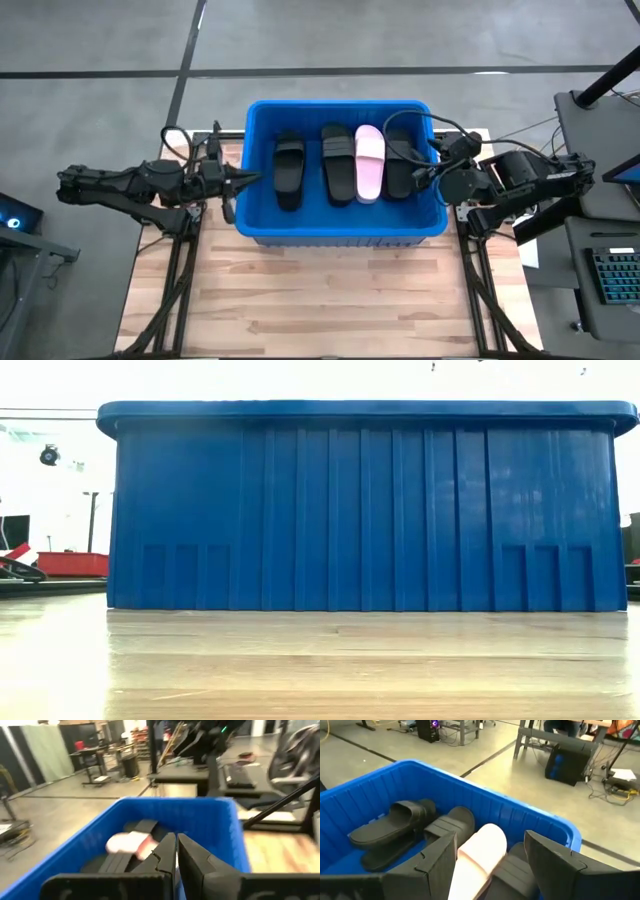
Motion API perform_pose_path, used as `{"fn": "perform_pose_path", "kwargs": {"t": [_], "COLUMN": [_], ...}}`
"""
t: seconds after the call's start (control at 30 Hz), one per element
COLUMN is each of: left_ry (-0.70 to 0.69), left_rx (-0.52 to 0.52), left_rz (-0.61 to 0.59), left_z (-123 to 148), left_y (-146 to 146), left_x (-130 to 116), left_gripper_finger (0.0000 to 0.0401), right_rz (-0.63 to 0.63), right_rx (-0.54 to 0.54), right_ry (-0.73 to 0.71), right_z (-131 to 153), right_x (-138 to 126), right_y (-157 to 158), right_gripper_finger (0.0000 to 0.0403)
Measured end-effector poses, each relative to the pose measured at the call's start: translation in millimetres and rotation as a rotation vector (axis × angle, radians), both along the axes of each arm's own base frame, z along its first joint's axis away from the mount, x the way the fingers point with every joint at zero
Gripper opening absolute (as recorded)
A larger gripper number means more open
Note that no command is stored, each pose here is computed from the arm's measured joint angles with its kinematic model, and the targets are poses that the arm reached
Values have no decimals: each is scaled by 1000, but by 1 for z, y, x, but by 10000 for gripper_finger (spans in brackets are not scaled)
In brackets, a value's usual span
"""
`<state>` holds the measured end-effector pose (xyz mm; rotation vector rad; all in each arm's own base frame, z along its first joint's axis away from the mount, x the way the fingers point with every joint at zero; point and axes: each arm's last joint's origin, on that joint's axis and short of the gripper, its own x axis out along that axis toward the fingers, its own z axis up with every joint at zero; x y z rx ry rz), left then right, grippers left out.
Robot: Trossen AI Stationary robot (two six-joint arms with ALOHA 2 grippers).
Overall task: Pick and place slides into bin
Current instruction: Return to Home Position
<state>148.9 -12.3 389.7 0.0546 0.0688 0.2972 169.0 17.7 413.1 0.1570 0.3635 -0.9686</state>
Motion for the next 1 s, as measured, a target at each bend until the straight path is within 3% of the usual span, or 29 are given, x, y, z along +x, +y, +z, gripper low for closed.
{"fn": "perform_pose_path", "kwargs": {"t": [0.1,0.33,0.47,0.7,1.0], "left_ry": [-8,-201,-291,-395,-317], "left_rx": [-2,-36,-35,39,-8], "left_rz": [22,-33,-47,-72,-93], "left_z": [-27,-102,-132,-147,-157], "left_y": [3,8,10,12,12], "left_x": [-14,-25,-41,-63,-65], "left_gripper_finger": [1,0,0,0,0], "right_rz": [2,2,0,-9,-23], "right_rx": [-4,-5,-4,-12,-16], "right_ry": [5,6,4,-1,-12], "right_z": [0,0,0,0,0], "right_x": [0,0,0,0,0], "right_y": [0,0,0,0,-1], "right_gripper_finger": [224,224,224,224,224]}}
